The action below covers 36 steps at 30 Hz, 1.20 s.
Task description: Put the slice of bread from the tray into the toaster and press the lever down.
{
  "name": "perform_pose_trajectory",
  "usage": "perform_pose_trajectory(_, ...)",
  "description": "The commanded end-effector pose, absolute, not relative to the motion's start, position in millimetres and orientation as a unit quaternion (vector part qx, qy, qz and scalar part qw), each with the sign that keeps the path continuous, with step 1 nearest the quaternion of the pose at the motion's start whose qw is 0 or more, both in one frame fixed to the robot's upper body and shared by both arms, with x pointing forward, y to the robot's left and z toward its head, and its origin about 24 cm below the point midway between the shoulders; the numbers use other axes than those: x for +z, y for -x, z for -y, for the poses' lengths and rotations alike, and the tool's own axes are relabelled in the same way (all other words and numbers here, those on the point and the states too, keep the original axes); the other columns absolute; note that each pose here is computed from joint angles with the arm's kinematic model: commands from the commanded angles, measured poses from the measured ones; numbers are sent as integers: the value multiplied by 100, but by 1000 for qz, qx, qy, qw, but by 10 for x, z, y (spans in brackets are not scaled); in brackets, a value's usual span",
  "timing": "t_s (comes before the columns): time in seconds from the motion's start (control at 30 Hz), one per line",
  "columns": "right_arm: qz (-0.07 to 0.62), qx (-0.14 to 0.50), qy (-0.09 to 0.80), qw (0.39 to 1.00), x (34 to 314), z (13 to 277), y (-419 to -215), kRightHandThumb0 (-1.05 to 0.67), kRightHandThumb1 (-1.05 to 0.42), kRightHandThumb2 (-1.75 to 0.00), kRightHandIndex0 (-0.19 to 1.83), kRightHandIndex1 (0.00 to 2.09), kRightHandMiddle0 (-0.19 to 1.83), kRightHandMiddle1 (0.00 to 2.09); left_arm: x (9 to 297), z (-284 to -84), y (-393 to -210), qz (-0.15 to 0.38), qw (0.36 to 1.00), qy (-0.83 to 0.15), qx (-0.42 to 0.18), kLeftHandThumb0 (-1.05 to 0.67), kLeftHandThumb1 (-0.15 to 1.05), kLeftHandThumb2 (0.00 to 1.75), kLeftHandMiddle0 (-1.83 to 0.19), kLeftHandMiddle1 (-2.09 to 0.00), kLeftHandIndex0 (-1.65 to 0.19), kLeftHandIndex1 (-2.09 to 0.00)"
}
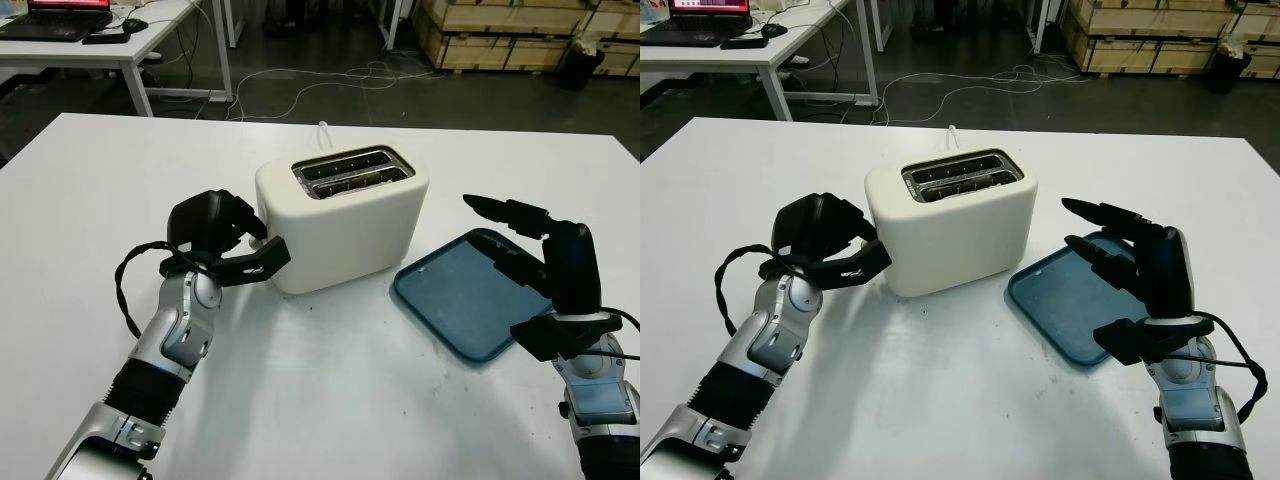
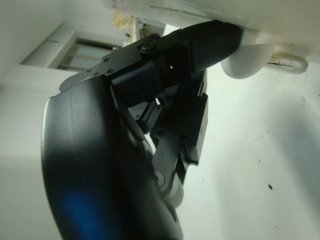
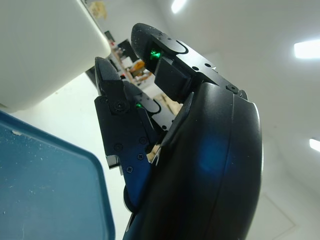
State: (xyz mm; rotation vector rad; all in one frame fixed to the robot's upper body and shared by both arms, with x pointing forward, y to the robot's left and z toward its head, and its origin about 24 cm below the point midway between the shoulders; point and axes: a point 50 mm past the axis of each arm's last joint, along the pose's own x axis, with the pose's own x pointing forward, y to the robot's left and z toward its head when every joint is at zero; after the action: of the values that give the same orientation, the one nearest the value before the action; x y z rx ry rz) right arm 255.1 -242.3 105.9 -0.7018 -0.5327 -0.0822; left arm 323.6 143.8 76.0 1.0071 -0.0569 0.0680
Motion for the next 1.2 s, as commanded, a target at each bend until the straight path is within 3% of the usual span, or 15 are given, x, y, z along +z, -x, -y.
perform_pose_trajectory(0.0,252,-48,347,902,1106,2484,-2535,-20,-86,0,101,0,93,0,-532,-778,-2546,-197,847,-447,-209,-2,92,16,-62,-106,-103,0)
perform_pose_trajectory(0.13,257,-44,349,900,1111,2493,-2538,-21,-86,0,101,0,93,0,-507,-800,-2575,-181,851,-448,-205,-3,92,17,-61,-110,-102,0)
perform_pose_trajectory(0.47,253,-40,343,904,1105,2473,-2551,-19,-87,0,102,0,93,0,-455,-812,-2637,-201,853,-438,-200,-5,92,21,-59,-111,-96,0)
perform_pose_trajectory(0.53,253,-38,340,905,1104,2465,-2554,-19,-87,0,102,0,93,0,-394,-826,-2658,-176,853,-448,-201,-4,92,19,-63,-113,-100,-3)
perform_pose_trajectory(0.63,255,-39,341,904,1109,2453,-2558,-19,-87,0,101,0,92,0,-49,-864,-2716,-96,866,-456,-180,-5,92,18,-70,-118,-105,-6)
perform_pose_trajectory(0.7,256,-40,341,904,1116,2460,-2560,-19,-87,0,100,0,92,0,-146,-817,-2683,-129,853,-462,-205,-4,92,17,-67,-118,-104,-5)
perform_pose_trajectory(0.77,255,-41,346,902,1119,2474,-2556,-20,-87,0,100,0,92,0,-352,-740,-2574,-165,835,-467,-240,-2,92,11,-63,-103,-101,-3)
perform_pose_trajectory(0.83,256,-40,355,898,1130,2484,-2552,-21,-87,0,100,0,92,0,-383,-706,-2529,-174,829,-470,-248,-3,92,12,-65,-95,-102,-3)
perform_pose_trajectory(1.17,254,-35,338,906,1091,2464,-2560,-18,-87,0,101,0,93,0,-196,-867,-2691,-156,843,-473,-202,-6,92,17,-65,-117,-104,-3)
